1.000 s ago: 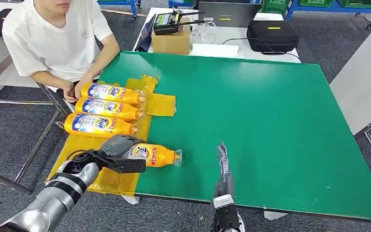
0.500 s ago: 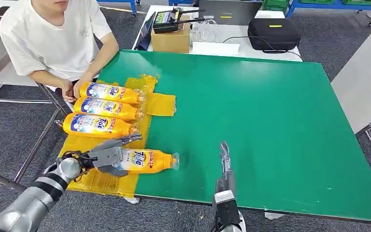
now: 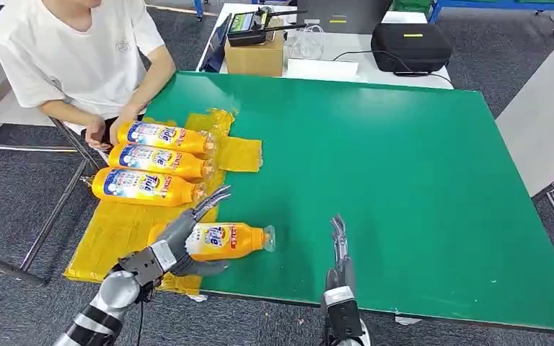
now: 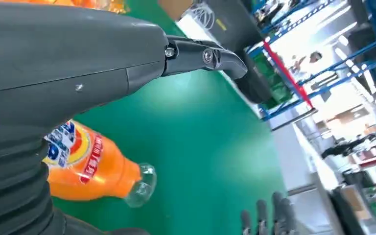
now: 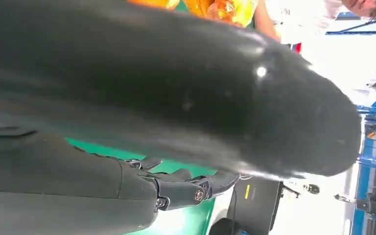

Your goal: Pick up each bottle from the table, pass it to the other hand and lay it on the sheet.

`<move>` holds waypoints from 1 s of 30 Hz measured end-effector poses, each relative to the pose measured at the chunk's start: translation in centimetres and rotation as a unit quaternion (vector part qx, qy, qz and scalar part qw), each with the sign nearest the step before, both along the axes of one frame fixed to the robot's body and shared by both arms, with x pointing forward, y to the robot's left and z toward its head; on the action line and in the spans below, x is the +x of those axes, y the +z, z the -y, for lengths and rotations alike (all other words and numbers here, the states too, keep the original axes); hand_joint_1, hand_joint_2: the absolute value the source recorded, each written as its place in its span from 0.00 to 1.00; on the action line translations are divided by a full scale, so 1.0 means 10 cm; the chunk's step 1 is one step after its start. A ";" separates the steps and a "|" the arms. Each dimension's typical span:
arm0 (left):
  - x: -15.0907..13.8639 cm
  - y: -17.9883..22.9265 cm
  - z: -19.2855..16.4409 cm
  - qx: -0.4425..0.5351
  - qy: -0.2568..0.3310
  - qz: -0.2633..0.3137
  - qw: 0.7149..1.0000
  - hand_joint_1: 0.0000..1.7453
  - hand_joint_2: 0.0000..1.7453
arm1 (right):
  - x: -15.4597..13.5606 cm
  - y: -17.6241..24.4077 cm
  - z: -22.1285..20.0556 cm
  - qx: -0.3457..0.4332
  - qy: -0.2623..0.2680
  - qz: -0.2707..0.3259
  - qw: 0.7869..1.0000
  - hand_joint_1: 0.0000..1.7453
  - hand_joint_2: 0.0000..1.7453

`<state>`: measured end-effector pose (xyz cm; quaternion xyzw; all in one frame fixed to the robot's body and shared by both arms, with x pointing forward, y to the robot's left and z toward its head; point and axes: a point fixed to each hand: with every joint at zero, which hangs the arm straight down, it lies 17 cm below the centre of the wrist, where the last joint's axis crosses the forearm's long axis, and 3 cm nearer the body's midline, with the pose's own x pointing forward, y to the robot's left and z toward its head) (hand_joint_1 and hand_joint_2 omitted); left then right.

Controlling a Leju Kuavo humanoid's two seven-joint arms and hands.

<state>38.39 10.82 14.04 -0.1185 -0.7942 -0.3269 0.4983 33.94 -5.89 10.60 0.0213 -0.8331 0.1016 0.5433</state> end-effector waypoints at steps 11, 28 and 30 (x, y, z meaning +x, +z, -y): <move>-0.06 0.24 0.00 -0.053 -0.002 0.018 0.998 0.00 1.00 | -0.01 -0.01 0.00 -0.008 0.000 0.004 1.000 0.00 0.00; -0.27 0.52 -0.74 -0.420 0.280 -0.080 0.860 0.00 1.00 | -0.10 0.99 0.97 0.052 -0.216 0.109 0.969 0.00 1.00; -0.29 0.47 -0.75 -0.418 0.286 -0.082 0.859 0.00 1.00 | -0.11 0.98 0.98 0.055 -0.217 0.106 0.969 0.00 1.00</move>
